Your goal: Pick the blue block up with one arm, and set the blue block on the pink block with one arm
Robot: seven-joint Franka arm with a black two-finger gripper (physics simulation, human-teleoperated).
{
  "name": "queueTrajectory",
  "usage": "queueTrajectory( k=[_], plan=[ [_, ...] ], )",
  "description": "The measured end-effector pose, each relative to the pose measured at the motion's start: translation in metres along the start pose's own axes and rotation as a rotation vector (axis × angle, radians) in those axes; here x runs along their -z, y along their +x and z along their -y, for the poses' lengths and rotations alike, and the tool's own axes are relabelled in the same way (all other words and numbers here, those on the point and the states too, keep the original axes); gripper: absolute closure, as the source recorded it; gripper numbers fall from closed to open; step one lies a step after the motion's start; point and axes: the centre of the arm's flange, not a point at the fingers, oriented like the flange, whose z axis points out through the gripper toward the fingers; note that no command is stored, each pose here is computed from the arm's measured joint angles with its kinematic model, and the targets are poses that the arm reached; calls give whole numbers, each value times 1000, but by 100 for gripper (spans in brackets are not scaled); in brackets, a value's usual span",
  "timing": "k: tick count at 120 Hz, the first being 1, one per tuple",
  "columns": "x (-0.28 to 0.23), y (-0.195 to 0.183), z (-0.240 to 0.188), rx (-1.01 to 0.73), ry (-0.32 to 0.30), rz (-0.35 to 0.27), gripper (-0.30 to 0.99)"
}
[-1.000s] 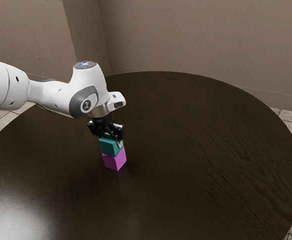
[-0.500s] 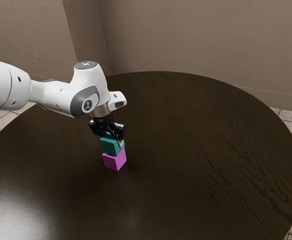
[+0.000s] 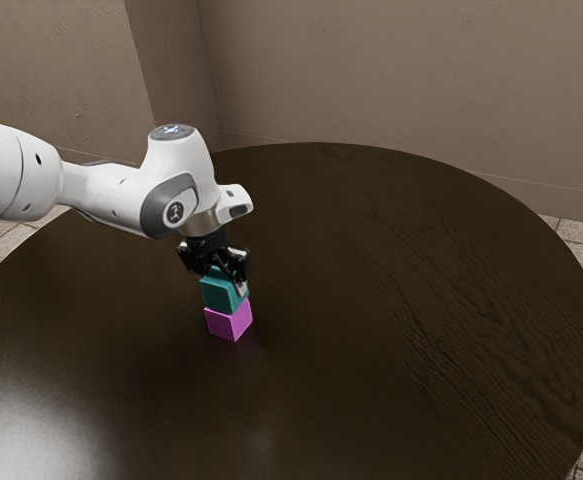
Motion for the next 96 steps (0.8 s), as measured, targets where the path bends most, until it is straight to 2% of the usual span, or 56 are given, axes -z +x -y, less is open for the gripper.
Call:
queueTrajectory(
  k=[15, 34, 52, 62, 78, 86, 96],
  plan=[
    [0, 0, 0, 2, 0, 1, 36],
    [-2, 0, 3, 1, -7, 6, 19],
    [6, 1, 7, 0, -8, -5, 10],
    [42, 4, 0, -17, -7, -63, 8],
    [136, 0, -19, -58, -2, -185, 5],
    [159, -5, -25, -71, 1, -203, 4],
    [168, -11, -25, -77, 8, -186, 3]
  ],
)
